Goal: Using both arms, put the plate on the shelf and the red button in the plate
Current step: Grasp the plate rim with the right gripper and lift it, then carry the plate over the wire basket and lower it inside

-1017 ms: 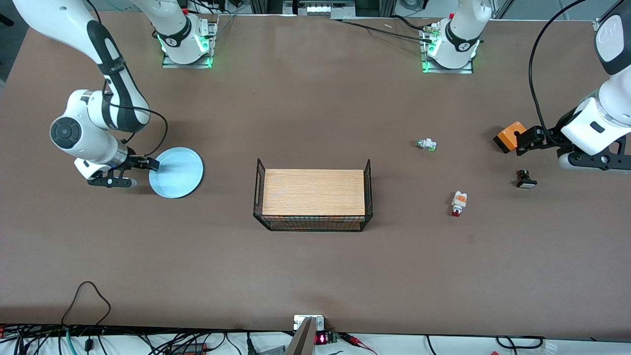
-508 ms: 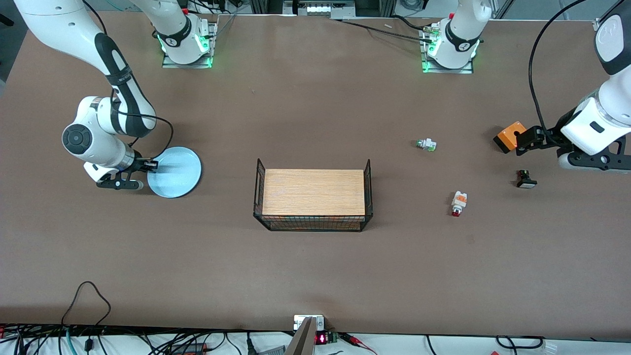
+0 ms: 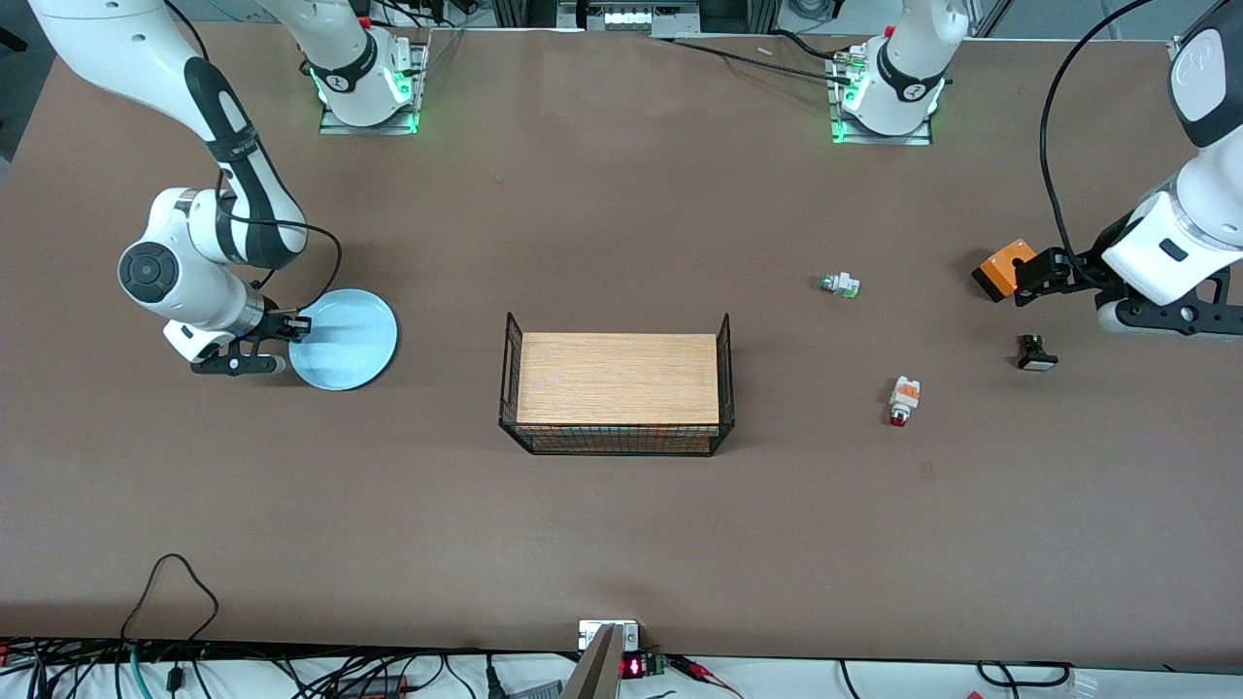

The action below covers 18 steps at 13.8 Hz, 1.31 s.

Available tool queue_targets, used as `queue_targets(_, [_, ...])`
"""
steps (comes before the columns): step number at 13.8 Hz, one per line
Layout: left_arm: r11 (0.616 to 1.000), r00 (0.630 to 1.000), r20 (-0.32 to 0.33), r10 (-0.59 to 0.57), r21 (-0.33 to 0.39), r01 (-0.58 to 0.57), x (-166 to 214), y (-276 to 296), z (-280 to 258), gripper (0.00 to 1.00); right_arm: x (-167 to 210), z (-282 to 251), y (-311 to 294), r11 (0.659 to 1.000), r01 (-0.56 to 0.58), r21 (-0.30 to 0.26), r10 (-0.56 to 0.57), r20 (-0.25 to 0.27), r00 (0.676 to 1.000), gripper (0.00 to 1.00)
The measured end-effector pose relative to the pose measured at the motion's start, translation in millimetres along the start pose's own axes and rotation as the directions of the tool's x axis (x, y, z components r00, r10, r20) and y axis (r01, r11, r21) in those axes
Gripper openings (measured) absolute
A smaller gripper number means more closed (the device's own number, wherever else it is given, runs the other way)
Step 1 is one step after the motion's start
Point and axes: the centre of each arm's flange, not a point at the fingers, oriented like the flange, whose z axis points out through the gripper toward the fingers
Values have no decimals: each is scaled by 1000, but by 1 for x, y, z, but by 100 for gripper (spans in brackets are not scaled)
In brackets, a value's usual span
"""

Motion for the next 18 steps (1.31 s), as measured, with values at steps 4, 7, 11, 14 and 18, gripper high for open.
queue_targets(4, [1000,1000,0,1,0,-1,0,0,0,100,12,-92,-13,998,-15,59,14,17,1000,3])
queue_targets(7, [1000,1000,0,1,0,-1,0,1,0,100,11,-168,-24,989,-37,145,36,6,999,3])
queue_targets(11, [1000,1000,0,1,0,-1,0,1,0,100,2,-258,-57,941,-157,301,155,31,987,3])
queue_targets(14, [1000,1000,0,2,0,-2,0,1,0,100,-4,-308,-107,884,-300,359,285,94,954,3])
queue_targets(18, [1000,1000,-1,2,0,-2,0,1,0,100,-14,-341,-194,773,-508,381,465,204,861,3])
